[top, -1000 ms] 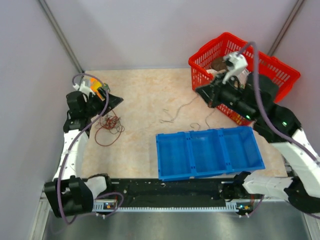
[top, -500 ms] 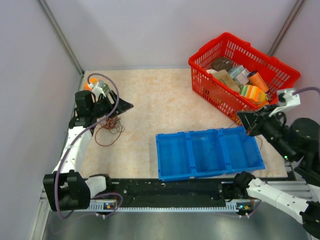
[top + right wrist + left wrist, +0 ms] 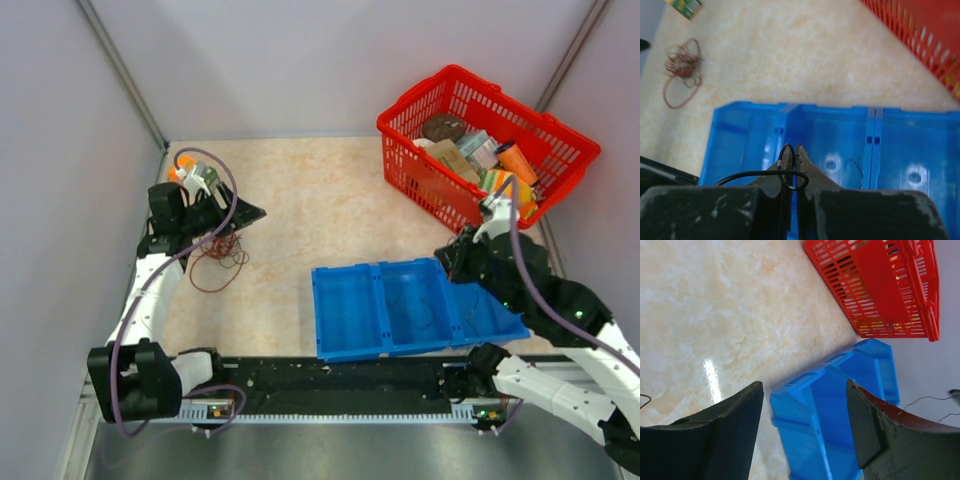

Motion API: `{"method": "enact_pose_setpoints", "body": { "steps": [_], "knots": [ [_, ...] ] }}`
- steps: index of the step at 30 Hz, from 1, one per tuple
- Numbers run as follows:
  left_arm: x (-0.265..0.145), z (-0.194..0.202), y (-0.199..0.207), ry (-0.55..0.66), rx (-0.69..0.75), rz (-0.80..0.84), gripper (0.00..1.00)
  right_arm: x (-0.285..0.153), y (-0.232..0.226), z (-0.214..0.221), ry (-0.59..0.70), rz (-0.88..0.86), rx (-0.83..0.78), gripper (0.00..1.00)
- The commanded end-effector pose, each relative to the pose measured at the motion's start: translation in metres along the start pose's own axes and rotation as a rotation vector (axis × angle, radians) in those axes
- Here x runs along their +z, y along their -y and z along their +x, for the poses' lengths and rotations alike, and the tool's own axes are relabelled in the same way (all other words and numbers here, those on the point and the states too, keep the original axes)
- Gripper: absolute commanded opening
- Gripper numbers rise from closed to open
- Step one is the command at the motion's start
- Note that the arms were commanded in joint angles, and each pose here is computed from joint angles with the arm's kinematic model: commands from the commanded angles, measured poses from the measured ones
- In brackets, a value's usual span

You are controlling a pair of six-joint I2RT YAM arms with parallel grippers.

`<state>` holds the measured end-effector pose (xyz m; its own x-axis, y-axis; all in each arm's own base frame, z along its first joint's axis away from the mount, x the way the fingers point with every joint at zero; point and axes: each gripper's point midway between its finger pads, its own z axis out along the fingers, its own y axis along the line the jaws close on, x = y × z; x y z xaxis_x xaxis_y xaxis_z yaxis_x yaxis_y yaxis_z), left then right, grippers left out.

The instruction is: Untangle the cables

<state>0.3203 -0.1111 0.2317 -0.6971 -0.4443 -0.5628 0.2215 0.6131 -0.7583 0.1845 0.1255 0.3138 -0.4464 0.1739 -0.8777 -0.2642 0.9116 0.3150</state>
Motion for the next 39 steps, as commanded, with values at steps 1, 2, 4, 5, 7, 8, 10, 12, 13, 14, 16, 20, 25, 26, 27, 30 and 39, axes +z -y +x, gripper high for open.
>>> {"method": "enact_pose_setpoints", "body": {
  "steps": [1, 2, 4, 5, 7, 8, 10, 12, 13, 14, 16, 20, 25, 26, 27, 30, 39],
  "knots": [
    [-0.001, -0.008, 0.003, 0.032, 0.029, 0.035, 0.71, 0.021, 0.021, 0.057, -0.076, 0.097, 0.169, 0.00],
    [-0.001, -0.006, 0.002, 0.029, 0.025, 0.031, 0.70, 0.026, 0.029, 0.067, -0.080, 0.144, 0.209, 0.00],
    [0.001, -0.006, 0.000, 0.023, 0.016, 0.031, 0.70, 0.035, 0.036, 0.079, -0.104, 0.201, 0.215, 0.00],
    [0.001, -0.007, 0.001, 0.021, 0.012, 0.035, 0.69, 0.037, 0.042, 0.080, -0.109, 0.246, 0.206, 0.00],
    [0.001, -0.006, 0.001, 0.021, 0.010, 0.038, 0.69, 0.039, 0.057, 0.073, -0.085, 0.353, 0.194, 0.00],
    [0.000, -0.006, 0.001, 0.024, 0.013, 0.035, 0.69, 0.039, 0.062, 0.066, -0.063, 0.396, 0.186, 0.00],
    [0.000, -0.006, -0.002, 0.030, 0.019, 0.025, 0.69, 0.041, 0.067, 0.051, -0.018, 0.451, 0.176, 0.00],
    [-0.001, -0.008, -0.002, 0.034, 0.019, 0.022, 0.69, 0.046, 0.066, 0.035, 0.015, 0.490, 0.153, 0.00],
    [0.000, -0.007, -0.003, 0.031, 0.013, 0.022, 0.69, 0.049, 0.066, 0.026, 0.033, 0.507, 0.132, 0.00],
    [0.000, -0.008, -0.002, 0.029, 0.011, 0.025, 0.69, 0.053, 0.064, 0.016, 0.050, 0.519, 0.110, 0.00],
    [0.001, -0.007, -0.004, 0.028, 0.001, 0.028, 0.68, 0.061, 0.062, 0.000, 0.076, 0.556, 0.053, 0.00],
    [0.001, -0.007, -0.005, 0.028, -0.005, 0.029, 0.68, 0.078, 0.051, -0.013, 0.082, 0.531, -0.028, 0.00],
    [0.000, -0.007, -0.002, 0.032, -0.002, 0.041, 0.68, 0.108, 0.031, 0.029, -0.023, 0.370, -0.074, 0.00],
    [0.000, -0.006, -0.002, 0.032, -0.002, 0.041, 0.69, 0.110, 0.032, 0.041, -0.051, 0.361, -0.062, 0.00],
    [0.000, -0.006, -0.003, 0.031, -0.005, 0.039, 0.68, 0.110, 0.034, 0.056, -0.083, 0.353, -0.052, 0.00],
    [-0.001, -0.007, -0.003, 0.038, -0.001, 0.038, 0.68, 0.104, 0.034, 0.104, -0.188, 0.294, 0.050, 0.00],
    [-0.003, -0.007, -0.003, 0.040, -0.016, 0.060, 0.69, 0.074, 0.025, 0.161, -0.372, 0.125, 0.088, 0.06]
  ]
}}
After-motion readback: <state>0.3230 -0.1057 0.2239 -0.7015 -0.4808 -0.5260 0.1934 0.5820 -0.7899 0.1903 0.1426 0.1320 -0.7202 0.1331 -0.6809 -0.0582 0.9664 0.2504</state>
